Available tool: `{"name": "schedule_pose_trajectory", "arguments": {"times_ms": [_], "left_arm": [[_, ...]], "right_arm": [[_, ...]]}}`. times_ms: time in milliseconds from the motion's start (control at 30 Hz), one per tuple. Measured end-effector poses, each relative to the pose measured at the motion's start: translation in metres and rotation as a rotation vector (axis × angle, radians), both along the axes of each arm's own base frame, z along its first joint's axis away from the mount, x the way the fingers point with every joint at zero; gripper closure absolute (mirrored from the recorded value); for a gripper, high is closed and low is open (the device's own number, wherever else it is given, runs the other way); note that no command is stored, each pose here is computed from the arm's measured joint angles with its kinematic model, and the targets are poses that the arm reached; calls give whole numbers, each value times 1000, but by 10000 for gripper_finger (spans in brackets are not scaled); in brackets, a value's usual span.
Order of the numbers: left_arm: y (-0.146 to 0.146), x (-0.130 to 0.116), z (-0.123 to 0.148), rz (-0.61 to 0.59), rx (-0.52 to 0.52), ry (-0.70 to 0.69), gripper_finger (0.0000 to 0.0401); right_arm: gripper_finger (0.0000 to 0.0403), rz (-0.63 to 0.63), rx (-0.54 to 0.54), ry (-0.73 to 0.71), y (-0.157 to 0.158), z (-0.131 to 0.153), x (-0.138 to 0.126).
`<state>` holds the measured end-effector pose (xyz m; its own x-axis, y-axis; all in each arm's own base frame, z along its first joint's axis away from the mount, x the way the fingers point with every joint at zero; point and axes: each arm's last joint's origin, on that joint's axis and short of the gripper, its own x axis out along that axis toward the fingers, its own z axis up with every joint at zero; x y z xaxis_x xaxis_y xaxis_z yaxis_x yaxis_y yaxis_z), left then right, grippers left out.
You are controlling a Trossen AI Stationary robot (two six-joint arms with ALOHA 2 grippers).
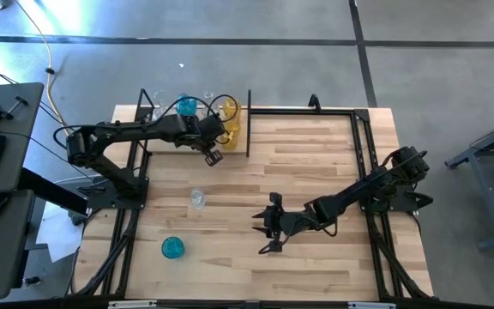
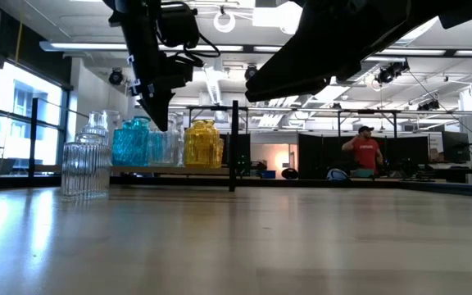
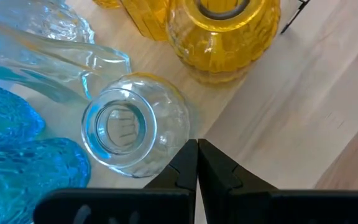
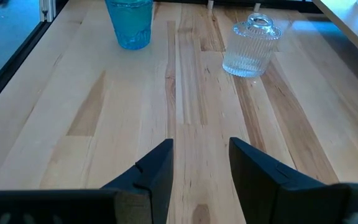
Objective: Sort vases onto shelf
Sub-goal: Put the transparent vase on the shelf aligned with the other transparent vase, then put the blue vase on the shelf aligned with the other blue vase
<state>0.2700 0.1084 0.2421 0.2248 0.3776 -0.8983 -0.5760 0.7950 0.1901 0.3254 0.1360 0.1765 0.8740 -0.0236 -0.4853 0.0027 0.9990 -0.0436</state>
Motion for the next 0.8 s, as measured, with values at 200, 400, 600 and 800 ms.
{"name": "schedule_pose_trajectory", "arguments": {"times_ms": [200, 400, 600, 800], "left_arm": [[0, 0, 0, 0, 0, 3, 401], [-10, -2, 4, -38, -27, 4, 401], [-46, -10, 30, -134, -47, -104, 401], [-112, -27, 58, -328, -66, -207, 401]], "right_arm": [[265, 0, 0, 0, 0, 0, 0], [265, 0, 0, 0, 0, 0, 0], [265, 2, -4, 0, 0, 0, 0], [265, 2, -4, 0, 0, 0, 0]]}}
